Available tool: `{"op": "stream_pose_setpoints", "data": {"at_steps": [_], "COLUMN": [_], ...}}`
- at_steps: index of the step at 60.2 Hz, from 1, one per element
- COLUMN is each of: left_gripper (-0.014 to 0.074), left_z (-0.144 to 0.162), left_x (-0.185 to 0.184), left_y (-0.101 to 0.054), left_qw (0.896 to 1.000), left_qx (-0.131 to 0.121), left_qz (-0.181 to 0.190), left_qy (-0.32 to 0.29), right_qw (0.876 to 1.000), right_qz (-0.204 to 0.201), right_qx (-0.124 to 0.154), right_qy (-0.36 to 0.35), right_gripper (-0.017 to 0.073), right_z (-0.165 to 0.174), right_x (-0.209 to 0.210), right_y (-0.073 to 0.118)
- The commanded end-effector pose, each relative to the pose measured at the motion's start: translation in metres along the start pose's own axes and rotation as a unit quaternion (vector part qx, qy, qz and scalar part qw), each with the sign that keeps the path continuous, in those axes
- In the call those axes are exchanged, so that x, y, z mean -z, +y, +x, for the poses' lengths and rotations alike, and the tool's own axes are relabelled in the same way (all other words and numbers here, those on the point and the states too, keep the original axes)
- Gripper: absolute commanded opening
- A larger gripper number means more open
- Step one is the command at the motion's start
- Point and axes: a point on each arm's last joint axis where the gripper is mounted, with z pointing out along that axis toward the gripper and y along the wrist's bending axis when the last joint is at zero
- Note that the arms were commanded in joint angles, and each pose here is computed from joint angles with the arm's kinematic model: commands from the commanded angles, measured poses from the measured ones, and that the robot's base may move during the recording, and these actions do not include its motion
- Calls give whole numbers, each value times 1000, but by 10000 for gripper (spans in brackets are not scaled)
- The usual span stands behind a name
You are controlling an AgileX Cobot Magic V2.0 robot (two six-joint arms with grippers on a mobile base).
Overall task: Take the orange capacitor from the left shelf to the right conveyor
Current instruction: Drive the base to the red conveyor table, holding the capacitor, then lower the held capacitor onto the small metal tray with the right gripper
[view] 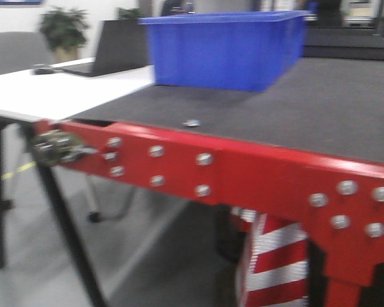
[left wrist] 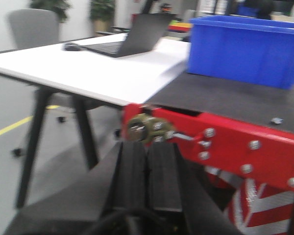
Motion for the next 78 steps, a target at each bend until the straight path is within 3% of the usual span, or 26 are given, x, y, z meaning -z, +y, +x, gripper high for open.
{"op": "stream_pose_setpoints", "data": {"at_steps": [1,78], "left_gripper": [-105,-105], "left_z": [-9,-9], "left_x": [2,2], "left_y": [-1,-1], "left_qw": [999,999], "left_qx": [0,0], "left_qz": [6,6], "left_qy": [-52,-52], "right_qw": [999,999], "right_qz": [-1,-2], "right_qx": [4,4], "right_qy": [-51,-52], "right_gripper": [64,64], "right_z": [-16,-17], "right_x": [1,1], "right_y": [1,1]}}
